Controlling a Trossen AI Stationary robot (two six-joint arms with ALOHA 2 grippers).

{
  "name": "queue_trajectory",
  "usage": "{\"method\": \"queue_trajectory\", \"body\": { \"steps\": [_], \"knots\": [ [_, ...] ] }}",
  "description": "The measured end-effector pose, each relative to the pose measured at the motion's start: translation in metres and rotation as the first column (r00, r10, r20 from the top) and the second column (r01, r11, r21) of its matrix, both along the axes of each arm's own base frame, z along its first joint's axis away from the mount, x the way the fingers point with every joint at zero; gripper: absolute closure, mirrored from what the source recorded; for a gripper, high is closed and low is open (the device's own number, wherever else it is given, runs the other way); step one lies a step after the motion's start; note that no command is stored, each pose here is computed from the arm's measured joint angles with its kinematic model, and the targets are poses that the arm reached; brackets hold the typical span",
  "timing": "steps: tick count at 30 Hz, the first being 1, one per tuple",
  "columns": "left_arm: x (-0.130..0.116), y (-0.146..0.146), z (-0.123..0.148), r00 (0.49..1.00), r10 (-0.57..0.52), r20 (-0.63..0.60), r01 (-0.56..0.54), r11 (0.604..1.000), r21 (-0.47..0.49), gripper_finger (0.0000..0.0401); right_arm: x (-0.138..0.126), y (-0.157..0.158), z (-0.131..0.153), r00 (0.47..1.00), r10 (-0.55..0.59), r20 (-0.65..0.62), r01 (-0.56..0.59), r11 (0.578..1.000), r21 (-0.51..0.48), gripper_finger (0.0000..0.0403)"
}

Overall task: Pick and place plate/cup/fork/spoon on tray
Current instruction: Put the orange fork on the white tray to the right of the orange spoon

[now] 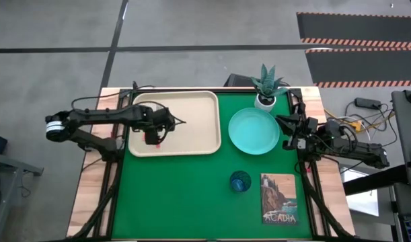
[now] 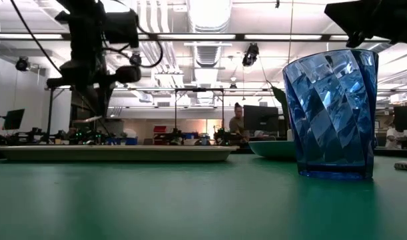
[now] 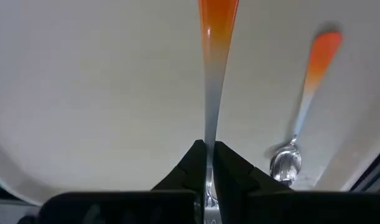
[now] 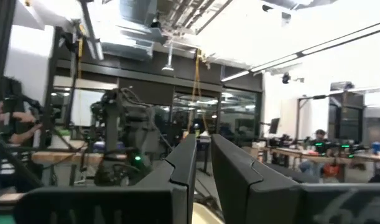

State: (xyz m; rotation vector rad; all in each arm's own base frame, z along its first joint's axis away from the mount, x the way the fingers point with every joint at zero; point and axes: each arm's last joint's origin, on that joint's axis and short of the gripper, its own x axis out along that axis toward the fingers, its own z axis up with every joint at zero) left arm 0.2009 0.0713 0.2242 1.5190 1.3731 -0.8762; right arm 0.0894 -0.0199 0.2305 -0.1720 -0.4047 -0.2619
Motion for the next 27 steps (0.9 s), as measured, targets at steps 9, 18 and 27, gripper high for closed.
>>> {"method": "queue_trajectory", "body": {
  "steps": [9,18,27],
  "knots": [
    [-0.008,0.014,-0.014,0.998,0.057,-0.012,-0.057,0.996,-0.063,0.0401,0.0,0.001,0.0,0.999,0.039,0.007,-0.039,0.999,0.016,0.036],
    [-0.022,0.037,-0.023,0.997,0.072,-0.033,-0.075,0.995,-0.069,0.0401,0.0,0.001,0.001,0.999,0.039,0.018,-0.039,0.999,0.013,0.036],
    [-0.025,0.047,-0.024,0.995,0.092,0.023,-0.089,0.99,-0.107,0.0401,-0.001,0.001,0.002,0.999,0.037,0.025,-0.037,0.999,0.011,0.036]
  ]
}}
